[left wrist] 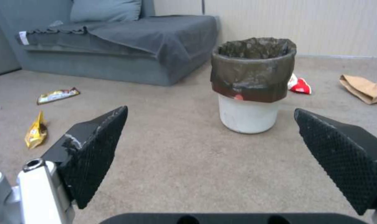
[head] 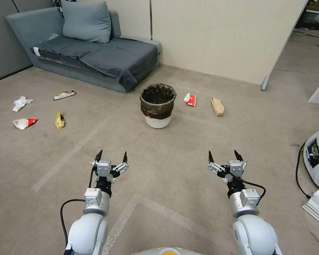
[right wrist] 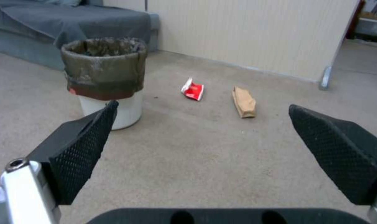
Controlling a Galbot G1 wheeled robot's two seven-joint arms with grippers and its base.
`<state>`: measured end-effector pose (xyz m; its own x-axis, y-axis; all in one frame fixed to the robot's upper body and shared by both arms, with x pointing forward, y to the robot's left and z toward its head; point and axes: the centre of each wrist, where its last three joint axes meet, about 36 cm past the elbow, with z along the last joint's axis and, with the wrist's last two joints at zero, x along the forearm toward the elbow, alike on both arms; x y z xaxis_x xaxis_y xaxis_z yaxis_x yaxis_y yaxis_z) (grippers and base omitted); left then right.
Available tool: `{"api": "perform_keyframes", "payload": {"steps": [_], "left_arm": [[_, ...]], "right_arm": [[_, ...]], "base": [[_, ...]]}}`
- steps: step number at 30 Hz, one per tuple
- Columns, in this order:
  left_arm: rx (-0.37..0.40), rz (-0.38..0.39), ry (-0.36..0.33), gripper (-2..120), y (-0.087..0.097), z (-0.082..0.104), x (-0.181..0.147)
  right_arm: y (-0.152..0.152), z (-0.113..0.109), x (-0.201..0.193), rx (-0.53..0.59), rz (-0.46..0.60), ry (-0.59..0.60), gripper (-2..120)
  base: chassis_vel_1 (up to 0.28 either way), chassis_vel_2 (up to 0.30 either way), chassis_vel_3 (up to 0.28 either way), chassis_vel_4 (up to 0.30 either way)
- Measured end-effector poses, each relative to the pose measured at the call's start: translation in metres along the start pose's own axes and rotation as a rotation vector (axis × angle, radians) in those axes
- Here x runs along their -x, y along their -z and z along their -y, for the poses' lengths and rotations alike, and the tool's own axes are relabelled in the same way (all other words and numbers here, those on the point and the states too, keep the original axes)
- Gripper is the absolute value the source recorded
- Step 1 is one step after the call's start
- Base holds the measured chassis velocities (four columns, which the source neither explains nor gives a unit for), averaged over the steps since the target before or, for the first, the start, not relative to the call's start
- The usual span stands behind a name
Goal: Pick up the trash bin, then pick up the garbage from the floor and place it into the trash bin.
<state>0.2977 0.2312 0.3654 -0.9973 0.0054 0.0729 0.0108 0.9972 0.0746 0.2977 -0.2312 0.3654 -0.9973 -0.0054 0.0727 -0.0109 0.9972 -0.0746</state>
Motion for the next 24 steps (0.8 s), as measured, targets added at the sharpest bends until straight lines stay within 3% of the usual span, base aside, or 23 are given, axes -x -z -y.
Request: {"api": "perform_keyframes", "payload": {"steps": [7, 11, 14, 15, 18, 22, 24], "left_arm": [[0.001, -0.006, 0.001, 100, 0.0, 0.0, 0.0], [-0.004, -0.037, 0.016, 100, 0.011, -0.006, -0.004], [-0.01, -0.101, 0.04, 100, 0.029, -0.015, -0.011], [-0.01, -0.101, 0.04, 100, 0.029, -0.015, -0.011], [-0.014, -0.187, 0.064, 100, 0.055, -0.024, -0.022], [-0.012, -0.254, 0.076, 100, 0.075, -0.03, -0.031], [-0.012, -0.258, 0.077, 100, 0.076, -0.03, -0.031]], "right_arm": [[0.002, -0.001, -0.002, 0.002, -0.004, -0.008, 100], [0.022, 0.0, -0.021, 0.008, -0.041, -0.098, 100], [0.043, 0.001, -0.039, 0.008, -0.076, -0.192, 100], [0.043, 0.001, -0.039, 0.008, -0.076, -0.192, 100], [0.042, 0.001, -0.038, 0.018, -0.068, -0.199, 100], [0.04, 0.001, -0.038, 0.02, -0.063, -0.197, 100], [0.04, 0.001, -0.038, 0.02, -0.063, -0.197, 100]], "base": [[0.0, 0.0, 0.0, 0.0], [0.0, 0.0, 0.0, 0.0], [0.0, 0.0, 0.0, 0.0], [0.0, 0.0, 0.0, 0.0], [0.0, 0.0, 0.0, 0.0], [0.0, 0.0, 0.0, 0.0], [0.0, 0.0, 0.0, 0.0]]}}
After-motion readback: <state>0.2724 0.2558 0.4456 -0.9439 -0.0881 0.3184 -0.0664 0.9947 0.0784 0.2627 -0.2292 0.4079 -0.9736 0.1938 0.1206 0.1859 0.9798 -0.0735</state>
